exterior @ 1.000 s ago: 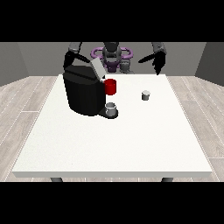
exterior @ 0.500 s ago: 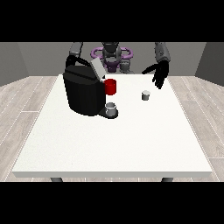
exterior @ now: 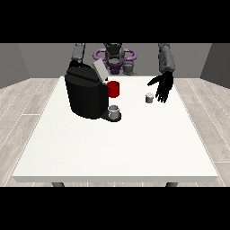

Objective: Insert the coffee pod into the coffee machine and close the lid

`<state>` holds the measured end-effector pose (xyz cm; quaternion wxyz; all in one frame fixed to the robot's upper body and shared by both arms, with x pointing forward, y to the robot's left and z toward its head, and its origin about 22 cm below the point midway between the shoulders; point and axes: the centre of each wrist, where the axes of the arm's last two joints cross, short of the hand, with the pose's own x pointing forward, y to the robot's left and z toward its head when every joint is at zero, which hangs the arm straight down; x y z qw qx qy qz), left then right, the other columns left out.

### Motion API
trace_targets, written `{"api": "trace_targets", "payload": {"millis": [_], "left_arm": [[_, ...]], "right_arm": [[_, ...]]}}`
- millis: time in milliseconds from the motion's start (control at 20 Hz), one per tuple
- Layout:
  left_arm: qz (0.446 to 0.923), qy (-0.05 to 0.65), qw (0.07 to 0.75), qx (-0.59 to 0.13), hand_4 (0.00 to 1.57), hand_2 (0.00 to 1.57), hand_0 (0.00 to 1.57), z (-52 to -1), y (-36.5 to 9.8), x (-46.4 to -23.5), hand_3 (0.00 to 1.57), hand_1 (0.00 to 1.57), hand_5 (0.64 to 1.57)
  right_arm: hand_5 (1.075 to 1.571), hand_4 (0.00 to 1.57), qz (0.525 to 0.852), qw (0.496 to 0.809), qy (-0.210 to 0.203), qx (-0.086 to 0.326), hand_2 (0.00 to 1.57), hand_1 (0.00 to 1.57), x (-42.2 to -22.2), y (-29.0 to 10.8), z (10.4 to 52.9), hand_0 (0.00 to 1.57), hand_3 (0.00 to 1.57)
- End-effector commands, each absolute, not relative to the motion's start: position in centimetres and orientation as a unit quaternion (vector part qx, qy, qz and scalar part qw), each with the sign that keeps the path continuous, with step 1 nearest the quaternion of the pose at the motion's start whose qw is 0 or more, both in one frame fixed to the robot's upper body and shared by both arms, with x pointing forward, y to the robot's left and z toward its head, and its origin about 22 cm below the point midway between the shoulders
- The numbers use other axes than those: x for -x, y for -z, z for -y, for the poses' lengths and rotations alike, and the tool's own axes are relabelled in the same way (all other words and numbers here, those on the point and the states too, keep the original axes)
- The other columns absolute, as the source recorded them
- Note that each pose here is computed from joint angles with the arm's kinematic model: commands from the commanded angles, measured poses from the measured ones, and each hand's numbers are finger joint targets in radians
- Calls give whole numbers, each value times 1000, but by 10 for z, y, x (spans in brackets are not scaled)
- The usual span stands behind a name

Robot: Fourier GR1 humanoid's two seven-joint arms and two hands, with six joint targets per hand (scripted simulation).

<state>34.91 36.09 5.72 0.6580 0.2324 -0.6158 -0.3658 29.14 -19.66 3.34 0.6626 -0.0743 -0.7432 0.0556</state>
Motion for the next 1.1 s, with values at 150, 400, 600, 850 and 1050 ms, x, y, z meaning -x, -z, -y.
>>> {"api": "trace_targets", "payload": {"millis": [150,400,600,850,1050], "left_arm": [[637,373,617,-273,0,877,760,-339,-36,-364,622,760,1571],[629,415,577,-316,448,1107,1071,-325,-42,-373,914,1071,1571],[593,462,570,-331,413,1016,924,-343,-47,-375,845,924,1571],[540,500,576,-355,335,1036,912,-345,-28,-371,891,912,1571],[510,529,590,-335,392,960,789,-346,-7,-363,845,789,1571]], "right_arm": [[1571,0,745,659,-72,78,0,0,-306,-49,185,0,0],[1571,0,732,673,-77,70,0,0,-304,-29,180,0,0],[1571,0,738,669,-68,61,0,0,-306,-26,176,0,0],[1571,0,737,667,-91,54,0,0,-305,-27,187,0,0],[1571,0,723,685,-65,60,0,0,-296,-9,190,0,0]]}}
